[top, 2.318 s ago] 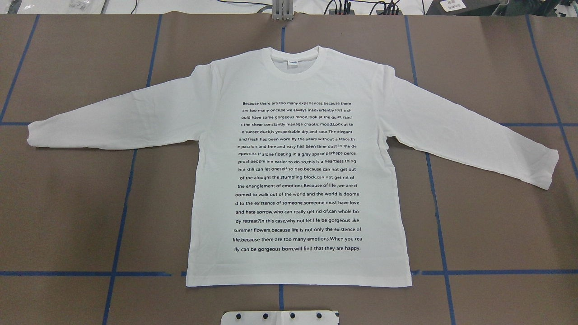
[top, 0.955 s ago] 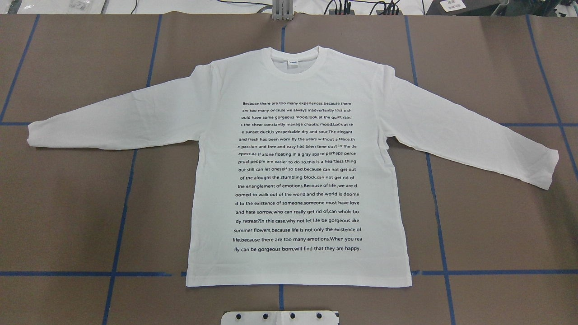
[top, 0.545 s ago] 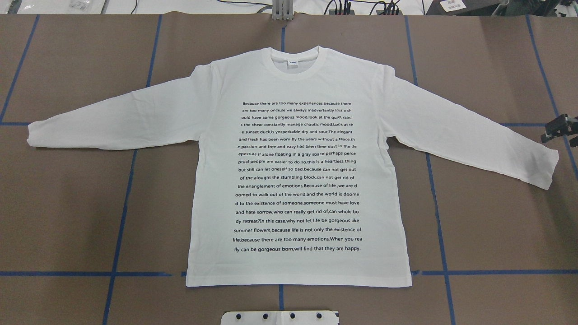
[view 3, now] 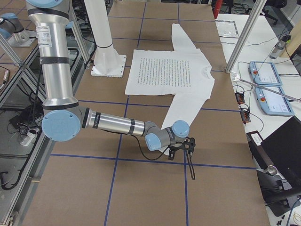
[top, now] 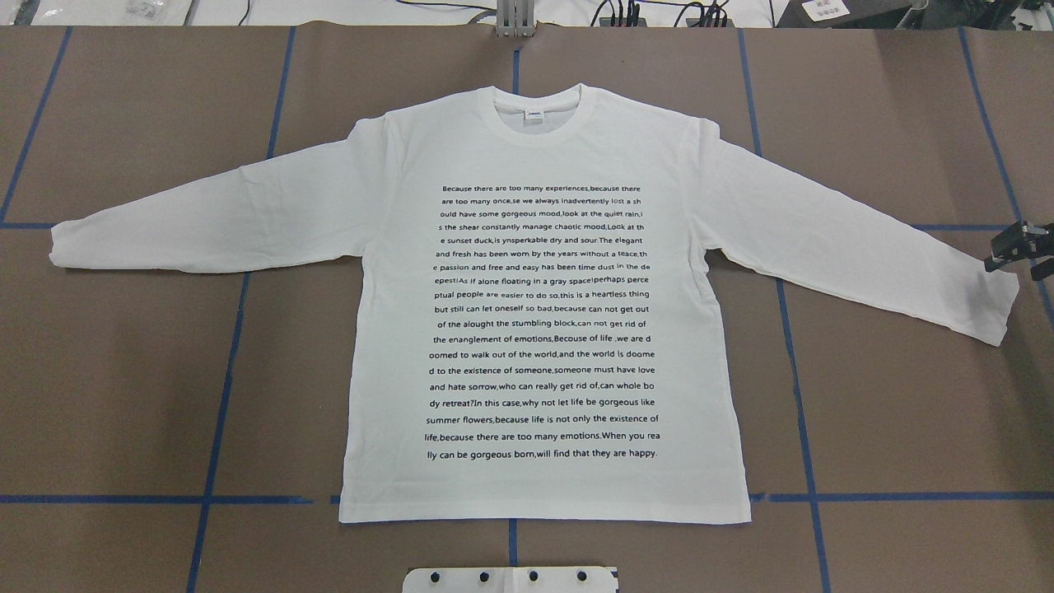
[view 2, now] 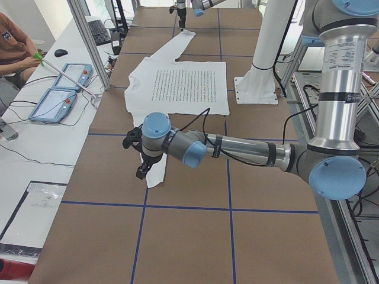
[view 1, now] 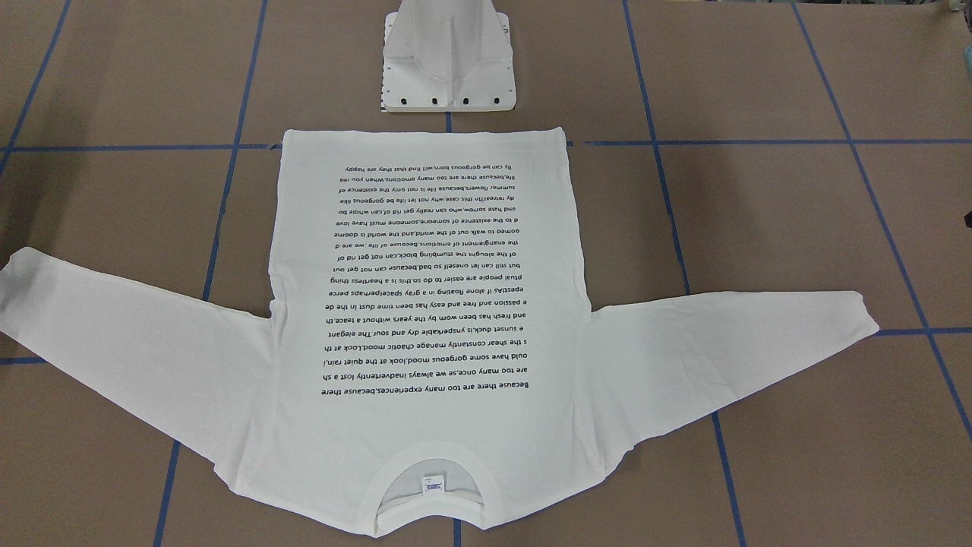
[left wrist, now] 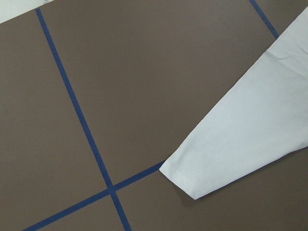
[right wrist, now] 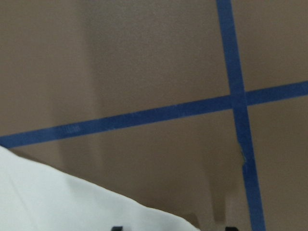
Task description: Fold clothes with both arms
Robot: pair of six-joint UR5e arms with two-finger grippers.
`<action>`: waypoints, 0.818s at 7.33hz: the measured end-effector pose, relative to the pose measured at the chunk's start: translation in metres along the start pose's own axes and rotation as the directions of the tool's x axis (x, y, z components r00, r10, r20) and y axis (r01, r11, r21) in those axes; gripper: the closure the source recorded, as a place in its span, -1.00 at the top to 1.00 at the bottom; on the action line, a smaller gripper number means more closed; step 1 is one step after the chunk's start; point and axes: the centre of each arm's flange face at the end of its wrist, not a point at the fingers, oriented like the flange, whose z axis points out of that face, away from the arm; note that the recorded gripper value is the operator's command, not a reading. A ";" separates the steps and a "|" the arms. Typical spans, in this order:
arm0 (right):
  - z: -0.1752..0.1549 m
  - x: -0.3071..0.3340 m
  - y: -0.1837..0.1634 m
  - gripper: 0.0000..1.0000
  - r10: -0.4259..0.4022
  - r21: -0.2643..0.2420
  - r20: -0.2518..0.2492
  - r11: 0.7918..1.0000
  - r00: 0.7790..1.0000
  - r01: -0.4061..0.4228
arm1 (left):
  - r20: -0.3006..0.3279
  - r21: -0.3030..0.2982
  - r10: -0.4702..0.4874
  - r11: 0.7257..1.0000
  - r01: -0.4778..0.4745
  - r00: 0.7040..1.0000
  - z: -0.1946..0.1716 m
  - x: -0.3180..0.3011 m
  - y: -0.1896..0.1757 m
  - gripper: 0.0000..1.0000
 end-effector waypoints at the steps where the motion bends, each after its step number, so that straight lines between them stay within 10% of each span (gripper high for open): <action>1: 0.003 0.004 0.000 -1.00 0.006 -0.005 -0.004 1.000 1.000 -0.006 | 0.000 0.001 0.001 1.000 -0.001 1.000 0.000 0.000 -0.001 1.00; 6: -0.001 -0.004 -0.002 -1.00 0.002 -0.006 0.008 1.000 1.000 -0.002 | 0.000 0.004 0.006 1.000 -0.006 1.000 -0.001 0.001 -0.004 1.00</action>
